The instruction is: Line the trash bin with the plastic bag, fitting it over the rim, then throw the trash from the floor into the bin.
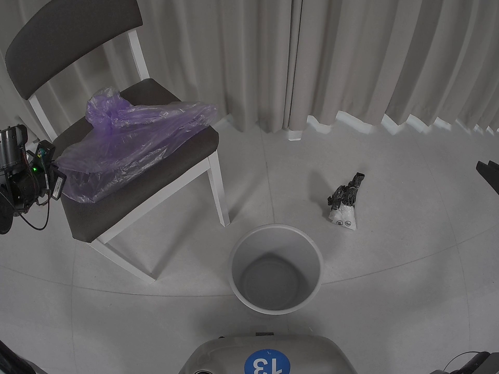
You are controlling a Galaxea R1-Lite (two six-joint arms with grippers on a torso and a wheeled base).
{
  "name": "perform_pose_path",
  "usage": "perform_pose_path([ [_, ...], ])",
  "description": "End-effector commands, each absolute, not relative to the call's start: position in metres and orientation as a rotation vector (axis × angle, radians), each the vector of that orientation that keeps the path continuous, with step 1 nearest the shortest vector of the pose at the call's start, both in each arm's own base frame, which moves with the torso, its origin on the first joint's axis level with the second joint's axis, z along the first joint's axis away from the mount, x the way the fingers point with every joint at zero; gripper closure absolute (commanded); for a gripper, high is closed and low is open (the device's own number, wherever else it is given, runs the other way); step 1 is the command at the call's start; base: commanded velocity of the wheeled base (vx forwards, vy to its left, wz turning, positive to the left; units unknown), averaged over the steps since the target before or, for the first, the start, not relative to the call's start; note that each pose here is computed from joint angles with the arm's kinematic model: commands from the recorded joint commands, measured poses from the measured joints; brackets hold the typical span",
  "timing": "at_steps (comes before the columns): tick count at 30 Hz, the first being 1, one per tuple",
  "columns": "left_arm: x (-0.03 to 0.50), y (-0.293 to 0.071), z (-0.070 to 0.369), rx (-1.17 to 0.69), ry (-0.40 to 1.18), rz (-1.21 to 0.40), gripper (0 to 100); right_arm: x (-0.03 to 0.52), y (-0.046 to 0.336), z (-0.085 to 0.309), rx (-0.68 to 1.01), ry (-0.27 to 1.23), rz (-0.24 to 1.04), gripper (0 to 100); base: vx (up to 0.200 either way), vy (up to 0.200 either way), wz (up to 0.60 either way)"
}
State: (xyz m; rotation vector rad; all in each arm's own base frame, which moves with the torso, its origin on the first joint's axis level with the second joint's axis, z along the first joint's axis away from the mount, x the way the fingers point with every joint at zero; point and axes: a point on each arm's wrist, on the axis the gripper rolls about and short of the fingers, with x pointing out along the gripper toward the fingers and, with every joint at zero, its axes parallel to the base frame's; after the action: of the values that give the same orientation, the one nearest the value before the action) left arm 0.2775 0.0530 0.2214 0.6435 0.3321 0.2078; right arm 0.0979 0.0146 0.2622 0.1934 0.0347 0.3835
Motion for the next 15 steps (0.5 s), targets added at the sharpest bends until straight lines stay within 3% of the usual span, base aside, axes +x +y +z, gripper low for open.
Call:
perform_pose_path([
  [1, 0.265, 0.027, 0.265, 0.596, 0.156, 0.178, 100, 0.099, 0.017, 0.261, 0.193, 0.045, 0.409, 0, 0.000, 0.000, 0.00],
  [15, 0.236, 0.005, 0.314, 0.526, 0.042, 0.127, 100, 0.098, 0.027, 0.254, 0.190, 0.090, 0.484, 0, 0.000, 0.000, 0.00],
])
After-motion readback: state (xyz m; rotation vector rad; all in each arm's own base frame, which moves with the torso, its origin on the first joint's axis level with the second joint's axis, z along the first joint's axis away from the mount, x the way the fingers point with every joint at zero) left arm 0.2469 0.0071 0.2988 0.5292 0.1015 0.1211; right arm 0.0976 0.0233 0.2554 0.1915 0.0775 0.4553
